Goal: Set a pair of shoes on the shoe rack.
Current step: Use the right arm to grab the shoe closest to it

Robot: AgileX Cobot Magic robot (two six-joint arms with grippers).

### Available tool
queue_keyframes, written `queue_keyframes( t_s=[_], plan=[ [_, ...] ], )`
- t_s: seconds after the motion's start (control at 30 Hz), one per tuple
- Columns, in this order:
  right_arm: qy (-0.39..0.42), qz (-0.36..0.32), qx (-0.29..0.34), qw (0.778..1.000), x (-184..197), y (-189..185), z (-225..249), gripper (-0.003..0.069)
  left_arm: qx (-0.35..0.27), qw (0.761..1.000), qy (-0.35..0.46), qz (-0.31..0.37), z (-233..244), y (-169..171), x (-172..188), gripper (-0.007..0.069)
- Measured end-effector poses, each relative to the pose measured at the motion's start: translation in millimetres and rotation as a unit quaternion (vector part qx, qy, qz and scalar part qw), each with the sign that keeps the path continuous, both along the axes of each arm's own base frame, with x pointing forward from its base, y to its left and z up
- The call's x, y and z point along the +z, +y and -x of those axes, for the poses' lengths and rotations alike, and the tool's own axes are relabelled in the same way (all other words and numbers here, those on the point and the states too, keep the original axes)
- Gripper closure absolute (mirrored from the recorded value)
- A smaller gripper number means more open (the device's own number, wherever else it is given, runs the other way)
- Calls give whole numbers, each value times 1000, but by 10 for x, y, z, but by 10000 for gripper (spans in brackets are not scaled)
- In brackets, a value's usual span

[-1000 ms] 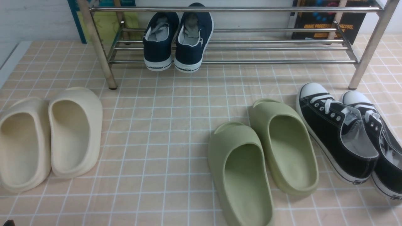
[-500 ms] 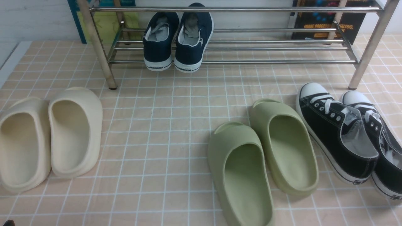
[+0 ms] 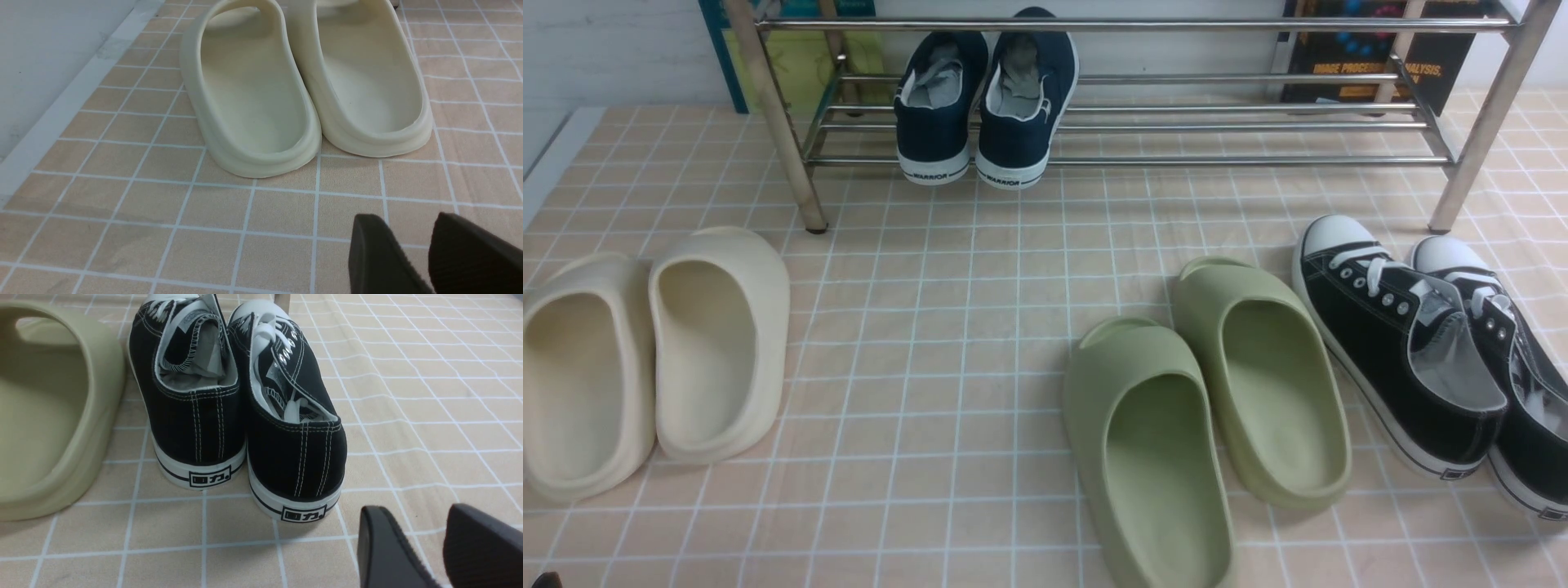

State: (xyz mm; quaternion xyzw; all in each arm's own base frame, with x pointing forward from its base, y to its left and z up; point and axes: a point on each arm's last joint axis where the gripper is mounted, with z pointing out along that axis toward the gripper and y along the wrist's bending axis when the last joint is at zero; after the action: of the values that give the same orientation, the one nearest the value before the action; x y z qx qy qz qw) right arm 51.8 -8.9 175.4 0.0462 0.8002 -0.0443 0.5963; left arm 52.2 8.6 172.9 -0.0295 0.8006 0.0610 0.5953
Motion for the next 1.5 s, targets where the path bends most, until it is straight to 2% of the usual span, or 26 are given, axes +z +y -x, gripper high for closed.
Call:
queue_keyframes(
  t_s=[0.2, 0.3, 0.37, 0.4, 0.43, 0.53, 0.6, 0.63, 0.67, 0.77, 0.93, 1.03, 1.1, 1.17, 1.2, 1.23, 1.3, 1.4, 1.5],
  plan=[
    [-1, -11, 0, 1000, -1, 5, 0, 419, 0, 1000, 0, 0, 0, 0, 0, 389],
    [-9, -84, -5, 996, -1, 35, -4, 419, 0, 1000, 0, 0, 0, 0, 0, 389],
    [-18, -205, -15, 978, 1, 81, -7, 419, 0, 1000, 0, 0, 0, 0, 0, 389],
    [-18, -216, -16, 976, 1, 86, -7, 419, 0, 1000, 0, 0, 0, 0, 0, 389],
    [-23, -309, -24, 950, 7, 122, -10, 419, 0, 1000, 0, 0, 0, 0, 0, 389],
    [-23, -458, -38, 888, 13, 182, -12, 419, 0, 1000, 0, 0, 0, 0, 0, 389],
    [-21, -534, -46, 844, 19, 211, -14, 419, 0, 1000, 0, 0, 0, 0, 0, 389],
    [-21, -545, -47, 837, 22, 216, -14, 419, 0, 1000, 0, 0, 0, 0, 0, 389],
    [-20, -570, -50, 820, 24, 227, -14, 419, 0, 1000, 0, 0, 0, 0, 0, 389],
    [-20, -569, -50, 821, 24, 226, -14, 419, 0, 1000, 0, 0, 0, 0, 0, 389],
    [-30, -539, -47, 840, 29, 205, -19, 419, 0, 1000, 0, 0, 0, 0, 0, 389],
    [-42, -466, -17, 883, 114, 204, -13, 421, 0, 1000, 0, 0, 0, 0, 0, 389],
    [-51, -434, -1, 899, 204, 207, -2, 429, 0, 1000, 0, 0, 0, 0, 0, 389],
    [-72, -331, 42, 940, 553, 221, 47, 500, 0, 1000, 0, 0, 0, 0, 0, 389],
    [-78, -319, 47, 943, 623, 222, 58, 509, 0, 1000, 0, 0, 0, 0, 0, 389],
    [-60, -243, 68, 966, 863, 233, 60, 599, 0, 1000, 0, 0, 0, 0, 0, 389],
    [-20, -163, 87, 983, 1162, 236, 21, 666, 0, 1000, 0, 0, 0, 0, 0, 389],
    [68, -86, 105, 988, 1513, 222, -130, 678, 0, 1000, 0, 0, 0, 0, 0, 389],
    [162, -57, 120, 978, 1724, 204, -372, 678, 0, 1000, 0, 0, 0, 0, 0, 389]
  ],
)
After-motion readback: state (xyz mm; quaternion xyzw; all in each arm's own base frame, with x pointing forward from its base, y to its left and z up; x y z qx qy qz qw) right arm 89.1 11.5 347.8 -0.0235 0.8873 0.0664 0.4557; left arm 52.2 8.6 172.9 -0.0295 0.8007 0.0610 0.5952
